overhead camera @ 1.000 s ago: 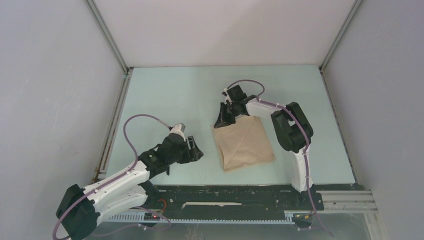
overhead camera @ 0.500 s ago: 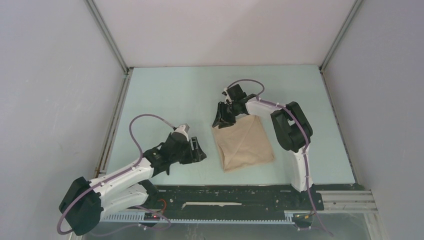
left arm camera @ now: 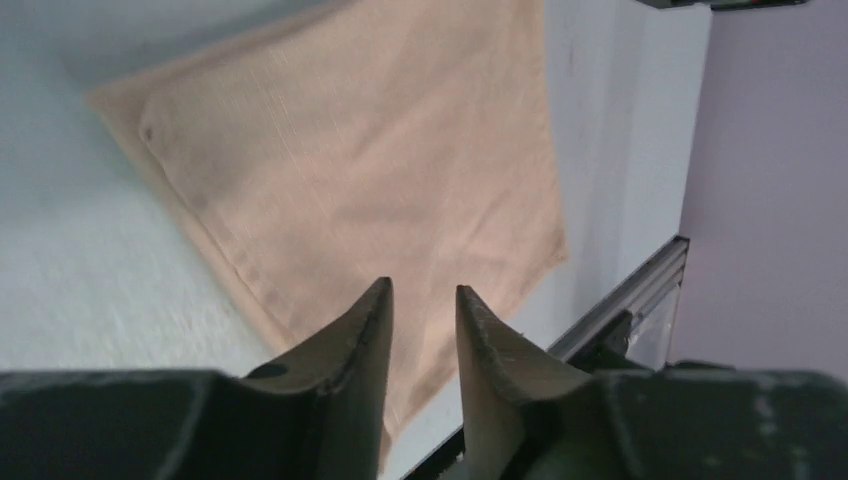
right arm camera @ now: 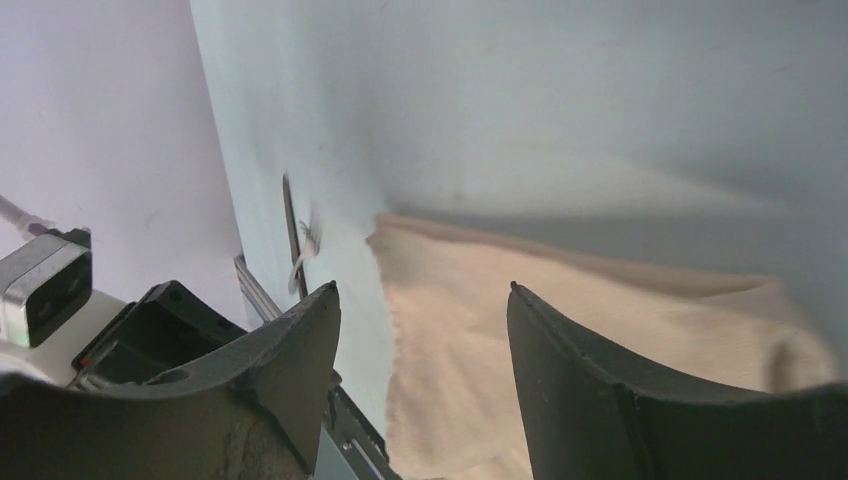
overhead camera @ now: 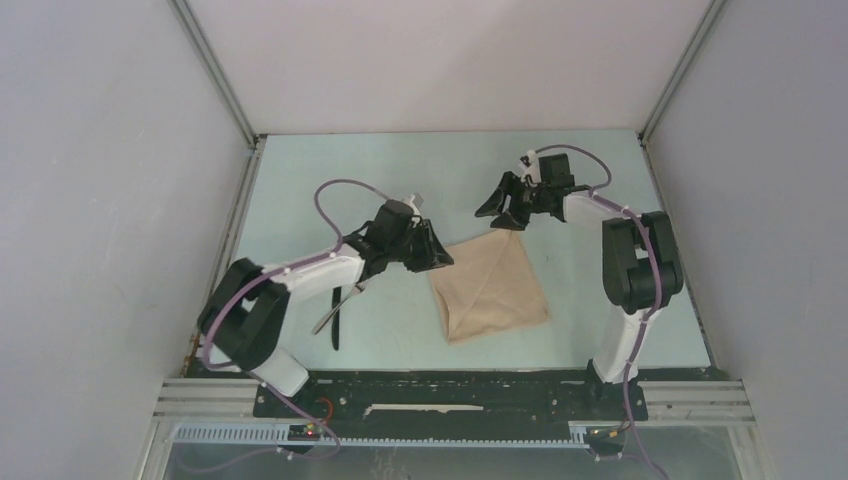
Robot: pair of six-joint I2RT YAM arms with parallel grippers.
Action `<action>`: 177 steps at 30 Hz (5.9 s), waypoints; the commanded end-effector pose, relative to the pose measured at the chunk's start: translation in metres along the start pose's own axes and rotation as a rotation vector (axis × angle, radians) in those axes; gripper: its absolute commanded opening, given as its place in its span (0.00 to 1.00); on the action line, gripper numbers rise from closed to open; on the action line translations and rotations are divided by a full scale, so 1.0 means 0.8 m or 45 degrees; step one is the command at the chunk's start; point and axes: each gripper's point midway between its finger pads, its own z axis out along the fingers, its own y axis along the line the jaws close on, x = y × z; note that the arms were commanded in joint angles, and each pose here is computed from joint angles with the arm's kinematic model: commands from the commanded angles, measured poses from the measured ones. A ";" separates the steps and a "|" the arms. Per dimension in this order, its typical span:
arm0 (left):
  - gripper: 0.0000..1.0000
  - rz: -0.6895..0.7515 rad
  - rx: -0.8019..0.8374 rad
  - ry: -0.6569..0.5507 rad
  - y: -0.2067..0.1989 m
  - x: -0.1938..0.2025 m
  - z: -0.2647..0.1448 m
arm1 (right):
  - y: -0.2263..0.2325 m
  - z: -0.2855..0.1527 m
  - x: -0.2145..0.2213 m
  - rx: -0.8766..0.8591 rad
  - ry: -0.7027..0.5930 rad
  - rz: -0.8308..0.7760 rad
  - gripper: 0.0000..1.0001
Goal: Fold the napkin into a case and place the utensils inside
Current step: Fold the top corner of the square-folded napkin at the center of the board, then smooth out the top corner of the smaller rectangle-folded napkin at the center of the board, then pick up the upper triangle-folded napkin from the center of the board.
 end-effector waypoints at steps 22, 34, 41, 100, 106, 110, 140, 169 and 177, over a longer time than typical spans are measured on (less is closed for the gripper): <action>0.14 -0.178 -0.257 0.035 0.116 -0.041 0.085 | -0.089 0.002 -0.018 -0.007 -0.049 0.107 0.67; 0.10 -0.210 -0.339 0.051 0.142 -0.036 0.085 | -0.132 -0.022 -0.048 0.060 -0.153 0.193 0.67; 0.09 -0.208 -0.310 0.091 0.138 -0.032 0.091 | -0.060 -0.088 -0.038 0.144 -0.179 0.039 0.68; 0.00 -0.212 -0.462 0.026 0.174 -0.039 0.074 | 0.046 -0.005 0.269 -0.402 0.249 0.117 0.72; 0.00 -0.222 -0.477 0.047 0.183 -0.035 0.078 | 0.051 0.007 0.283 -0.428 0.279 0.129 0.71; 0.00 -0.232 -0.487 0.045 0.189 -0.036 0.078 | 0.048 0.015 0.298 -0.441 0.309 0.158 0.71; 0.00 -0.225 -0.436 0.028 0.174 -0.047 0.075 | 0.041 -0.002 0.354 -0.248 0.384 -0.035 0.70; 0.60 -0.113 -0.365 -0.170 0.101 -0.087 -0.057 | 0.028 -0.031 0.297 0.822 0.147 -0.677 0.65; 0.62 -0.119 -0.508 -0.339 0.145 -0.073 -0.165 | 0.055 -0.025 0.321 1.095 0.224 -0.724 0.50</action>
